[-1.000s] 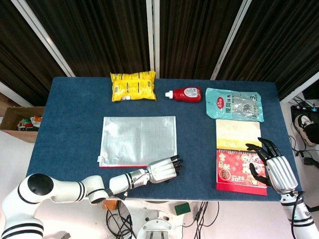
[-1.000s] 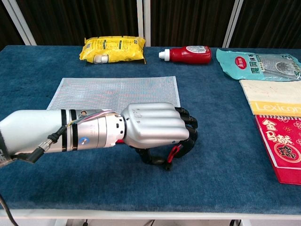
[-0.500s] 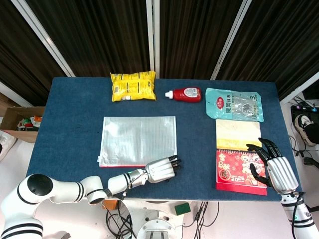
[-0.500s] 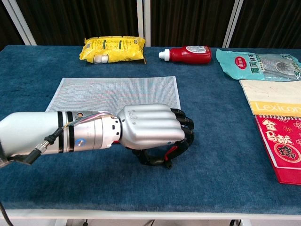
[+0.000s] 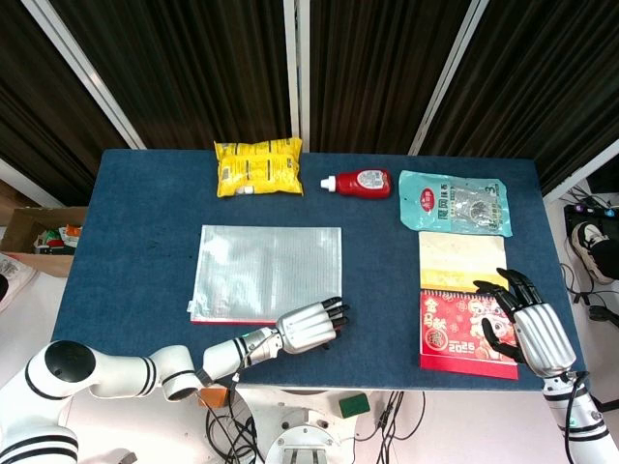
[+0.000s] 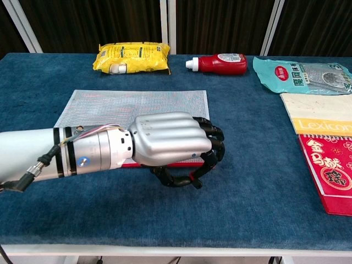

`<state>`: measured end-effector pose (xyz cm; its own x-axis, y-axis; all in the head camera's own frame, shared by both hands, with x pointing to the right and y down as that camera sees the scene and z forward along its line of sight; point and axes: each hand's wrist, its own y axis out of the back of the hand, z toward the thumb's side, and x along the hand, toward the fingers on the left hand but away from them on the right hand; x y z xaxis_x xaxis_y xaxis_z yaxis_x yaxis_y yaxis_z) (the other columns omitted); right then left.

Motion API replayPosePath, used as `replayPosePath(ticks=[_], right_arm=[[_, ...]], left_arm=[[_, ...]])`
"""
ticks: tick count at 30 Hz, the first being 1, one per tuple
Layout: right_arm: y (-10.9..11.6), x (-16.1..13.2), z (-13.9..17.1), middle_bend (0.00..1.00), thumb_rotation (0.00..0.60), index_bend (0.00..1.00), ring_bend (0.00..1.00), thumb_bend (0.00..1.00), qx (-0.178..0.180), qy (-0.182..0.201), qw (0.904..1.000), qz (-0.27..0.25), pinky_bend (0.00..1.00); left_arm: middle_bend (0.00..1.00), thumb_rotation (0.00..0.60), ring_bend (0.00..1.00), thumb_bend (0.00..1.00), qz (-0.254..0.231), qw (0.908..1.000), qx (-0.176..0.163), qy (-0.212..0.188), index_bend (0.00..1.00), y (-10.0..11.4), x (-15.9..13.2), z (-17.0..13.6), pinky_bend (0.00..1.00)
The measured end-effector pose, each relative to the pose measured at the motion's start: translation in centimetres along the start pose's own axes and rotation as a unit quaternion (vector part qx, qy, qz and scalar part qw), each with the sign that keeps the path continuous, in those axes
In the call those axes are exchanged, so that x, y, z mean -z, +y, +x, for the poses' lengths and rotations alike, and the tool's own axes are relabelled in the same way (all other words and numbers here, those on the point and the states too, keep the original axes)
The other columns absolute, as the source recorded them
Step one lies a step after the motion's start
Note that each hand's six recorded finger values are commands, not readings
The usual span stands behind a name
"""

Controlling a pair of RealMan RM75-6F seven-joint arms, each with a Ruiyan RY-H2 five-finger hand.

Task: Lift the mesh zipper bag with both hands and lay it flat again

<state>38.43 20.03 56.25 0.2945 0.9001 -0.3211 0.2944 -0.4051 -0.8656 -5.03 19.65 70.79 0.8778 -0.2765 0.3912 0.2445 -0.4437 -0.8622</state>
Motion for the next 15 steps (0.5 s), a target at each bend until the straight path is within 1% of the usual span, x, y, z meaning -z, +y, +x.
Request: replayPosePath(ticks=[3, 6, 7, 9, 10, 12, 15], right_arm=[[0.0, -0.3, -0.3, 0.34, 0.6, 0.23, 0.06, 0.49, -0.007, 0.006, 0.9999, 0.005, 0.13], [-0.3, -0.8, -0.8, 0.34, 0.6, 0.26, 0.07, 0.49, -0.021, 0.016, 0.9996, 0.011, 0.17], [-0.5, -1.0, -1.0, 0.35, 0.6, 0.27, 0.08, 0.49, -0.027, 0.021, 0.9993, 0.013, 0.18], [-1.0, -1.6, -1.5, 0.36, 0.6, 0.32, 0.11, 0.48, -0.041, 0.034, 0.9983, 0.021, 0.23], [-1.3, -2.1, -1.9, 0.38, 0.6, 0.35, 0.13, 0.47, -0.05, 0.043, 0.9975, 0.026, 0.27], [-1.9, -2.8, -2.6, 0.41, 0.6, 0.4, 0.18, 0.4, -0.063, 0.058, 0.9956, 0.037, 0.32], [-3.0, -4.4, -3.9, 0.42, 0.6, 0.42, 0.21, 0.31, -0.081, 0.085, 0.9914, 0.057, 0.35]], left_arm=[[0.25, 0.6, 0.11, 0.43, -0.023, 0.999, -0.034, 0.016, 0.59, 1.3, 0.4, -0.8, 0.14], [0.25, 0.6, 0.11, 0.48, -0.054, 0.9947, -0.079, 0.038, 0.6, 3.2, 0.9, -1.9, 0.14], [0.25, 0.6, 0.11, 0.49, -0.068, 0.9917, -0.098, 0.047, 0.61, 4.0, 1.1, -2.5, 0.14], [0.25, 0.6, 0.11, 0.51, -0.09, 0.986, -0.125, 0.062, 0.61, 5.2, 1.5, -3.4, 0.14], [0.25, 0.6, 0.11, 0.52, -0.104, 0.9816, -0.143, 0.073, 0.62, 6.0, 1.7, -4.0, 0.14], [0.25, 0.6, 0.11, 0.52, -0.122, 0.9745, -0.166, 0.088, 0.63, 6.9, 2.1, -4.9, 0.14], [0.25, 0.6, 0.11, 0.52, -0.146, 0.9629, -0.199, 0.11, 0.63, 8.3, 2.7, -6.3, 0.14]])
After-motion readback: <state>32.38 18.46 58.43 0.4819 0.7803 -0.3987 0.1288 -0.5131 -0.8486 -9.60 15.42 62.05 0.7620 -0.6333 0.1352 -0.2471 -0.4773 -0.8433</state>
